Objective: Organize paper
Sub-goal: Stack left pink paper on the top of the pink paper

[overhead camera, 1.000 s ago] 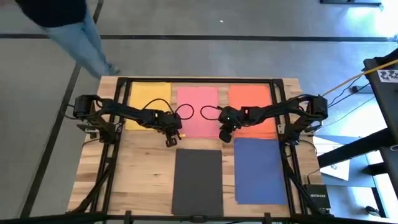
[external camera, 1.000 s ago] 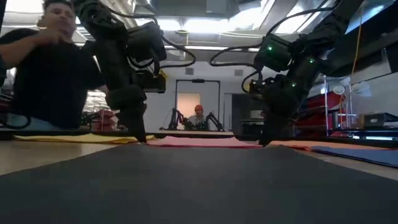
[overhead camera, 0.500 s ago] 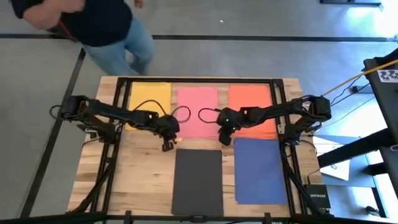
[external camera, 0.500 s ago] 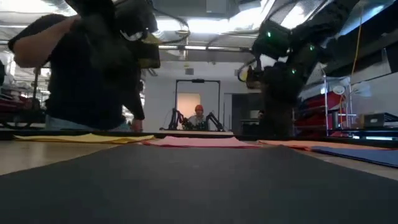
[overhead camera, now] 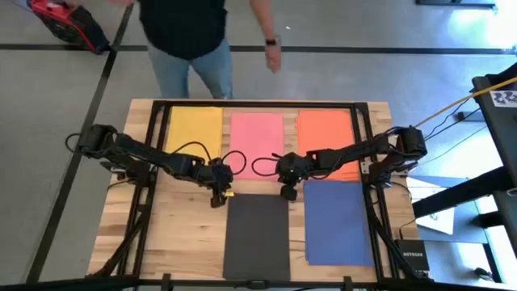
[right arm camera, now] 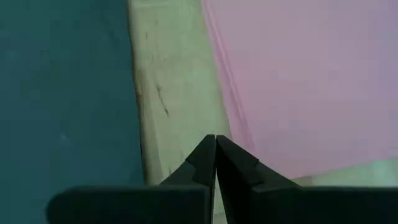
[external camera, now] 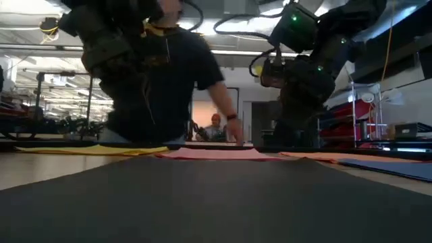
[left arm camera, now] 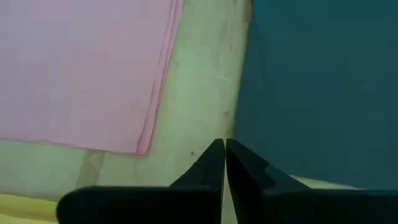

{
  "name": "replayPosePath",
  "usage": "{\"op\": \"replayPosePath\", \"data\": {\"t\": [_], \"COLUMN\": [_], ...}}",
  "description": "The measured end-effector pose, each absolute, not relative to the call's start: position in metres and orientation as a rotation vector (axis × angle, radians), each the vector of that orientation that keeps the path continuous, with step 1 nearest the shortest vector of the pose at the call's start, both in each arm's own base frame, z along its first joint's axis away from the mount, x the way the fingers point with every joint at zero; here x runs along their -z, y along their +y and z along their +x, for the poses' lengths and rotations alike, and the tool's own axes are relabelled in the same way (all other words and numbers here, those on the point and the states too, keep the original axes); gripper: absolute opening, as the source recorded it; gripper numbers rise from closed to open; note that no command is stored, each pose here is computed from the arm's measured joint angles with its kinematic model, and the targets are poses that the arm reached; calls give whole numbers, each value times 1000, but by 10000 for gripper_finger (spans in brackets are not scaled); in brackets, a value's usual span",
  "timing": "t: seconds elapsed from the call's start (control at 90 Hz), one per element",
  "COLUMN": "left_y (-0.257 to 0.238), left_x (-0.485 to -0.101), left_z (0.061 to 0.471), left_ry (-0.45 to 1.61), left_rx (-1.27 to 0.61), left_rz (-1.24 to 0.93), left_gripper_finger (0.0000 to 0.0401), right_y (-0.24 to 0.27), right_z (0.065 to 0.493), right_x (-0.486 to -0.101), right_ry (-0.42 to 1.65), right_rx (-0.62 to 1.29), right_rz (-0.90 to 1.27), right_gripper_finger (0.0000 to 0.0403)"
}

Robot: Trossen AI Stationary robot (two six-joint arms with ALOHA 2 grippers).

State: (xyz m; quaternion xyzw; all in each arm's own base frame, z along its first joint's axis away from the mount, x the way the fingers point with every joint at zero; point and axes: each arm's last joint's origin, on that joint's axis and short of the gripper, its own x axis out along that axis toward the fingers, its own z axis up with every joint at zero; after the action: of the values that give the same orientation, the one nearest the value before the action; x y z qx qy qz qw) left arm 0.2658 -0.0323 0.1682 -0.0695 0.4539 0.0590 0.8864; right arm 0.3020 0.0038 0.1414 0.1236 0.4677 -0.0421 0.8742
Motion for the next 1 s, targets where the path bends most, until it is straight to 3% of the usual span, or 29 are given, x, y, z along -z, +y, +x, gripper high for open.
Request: {"op": "replayPosePath", "data": {"t": [1.0], "left_y": [-29], "left_x": [-156], "left_z": [262], "left_ry": [881], "left_rx": [-187], "left_rz": [-169], "left_gripper_finger": [0], "right_y": [3], "right_z": [305], "right_x": [-132], "right_ry": [991], "right_rx": [81], "right_rz": [254], "right_gripper_finger": [0]}}
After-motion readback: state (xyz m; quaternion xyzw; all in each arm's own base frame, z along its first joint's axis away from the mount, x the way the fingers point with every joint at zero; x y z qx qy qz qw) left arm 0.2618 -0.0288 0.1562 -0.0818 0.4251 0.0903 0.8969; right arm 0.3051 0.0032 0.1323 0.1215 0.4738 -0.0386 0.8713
